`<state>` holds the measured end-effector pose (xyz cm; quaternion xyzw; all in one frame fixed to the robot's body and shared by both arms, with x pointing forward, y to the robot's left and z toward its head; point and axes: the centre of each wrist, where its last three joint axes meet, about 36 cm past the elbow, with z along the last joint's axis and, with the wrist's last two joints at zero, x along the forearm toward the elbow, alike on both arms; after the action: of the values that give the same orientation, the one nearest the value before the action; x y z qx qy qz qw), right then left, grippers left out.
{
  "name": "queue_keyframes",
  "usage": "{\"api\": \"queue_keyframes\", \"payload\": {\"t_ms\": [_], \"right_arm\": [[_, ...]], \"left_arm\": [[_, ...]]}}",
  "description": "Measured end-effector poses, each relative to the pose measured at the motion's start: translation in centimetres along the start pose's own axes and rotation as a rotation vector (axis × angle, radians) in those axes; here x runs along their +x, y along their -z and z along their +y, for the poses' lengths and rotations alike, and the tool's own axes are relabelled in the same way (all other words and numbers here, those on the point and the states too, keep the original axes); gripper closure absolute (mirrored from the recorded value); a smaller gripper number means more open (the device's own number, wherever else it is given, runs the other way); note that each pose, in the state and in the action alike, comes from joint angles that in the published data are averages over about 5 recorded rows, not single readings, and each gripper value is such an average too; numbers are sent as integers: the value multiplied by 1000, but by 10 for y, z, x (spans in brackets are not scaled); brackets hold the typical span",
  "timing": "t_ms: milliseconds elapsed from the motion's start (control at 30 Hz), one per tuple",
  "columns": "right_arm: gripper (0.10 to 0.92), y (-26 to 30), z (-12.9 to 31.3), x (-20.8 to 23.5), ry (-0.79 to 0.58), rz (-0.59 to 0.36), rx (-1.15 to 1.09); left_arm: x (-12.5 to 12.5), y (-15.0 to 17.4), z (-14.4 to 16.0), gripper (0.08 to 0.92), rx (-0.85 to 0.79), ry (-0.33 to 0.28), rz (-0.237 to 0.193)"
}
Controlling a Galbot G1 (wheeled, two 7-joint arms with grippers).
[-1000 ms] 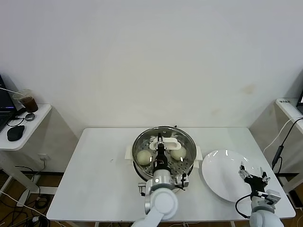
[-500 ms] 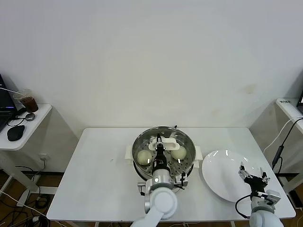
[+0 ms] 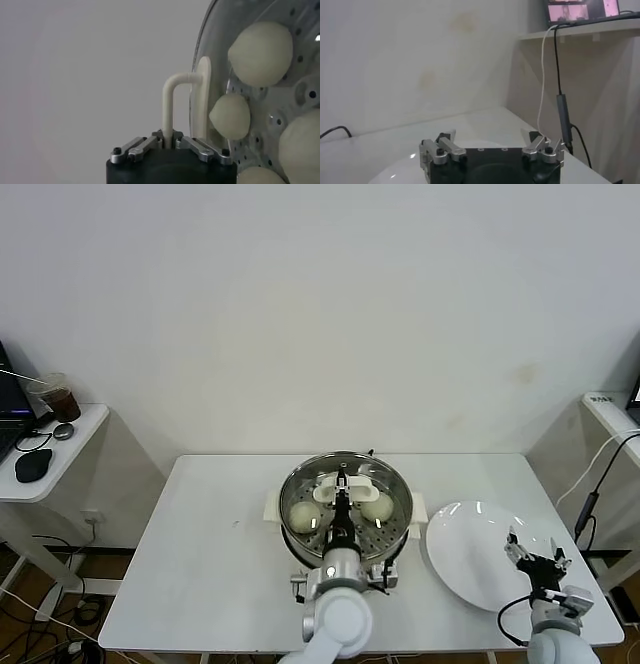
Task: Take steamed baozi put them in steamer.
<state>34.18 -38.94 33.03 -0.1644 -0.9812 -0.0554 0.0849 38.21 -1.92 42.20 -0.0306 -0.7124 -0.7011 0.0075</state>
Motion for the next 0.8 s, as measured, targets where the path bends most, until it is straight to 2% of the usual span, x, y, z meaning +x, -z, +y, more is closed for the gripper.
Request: {"api": "queue_keyframes", "payload": {"t_ms": [200,533,667,800], "right_arm": [[200,-1,1,0,0,3,0],[200,-3,4,1,5,6,2],[200,-1,5,3,17,7,-1],[200,0,9,7,41,4,-11]], "left_arm": [[16,-12,4,482,13,3,-28],[39,-34,16,206,52,-3,-30],[47,-44,22,179,69,4,-23],[53,-59,34,177,101,35,-9]]}}
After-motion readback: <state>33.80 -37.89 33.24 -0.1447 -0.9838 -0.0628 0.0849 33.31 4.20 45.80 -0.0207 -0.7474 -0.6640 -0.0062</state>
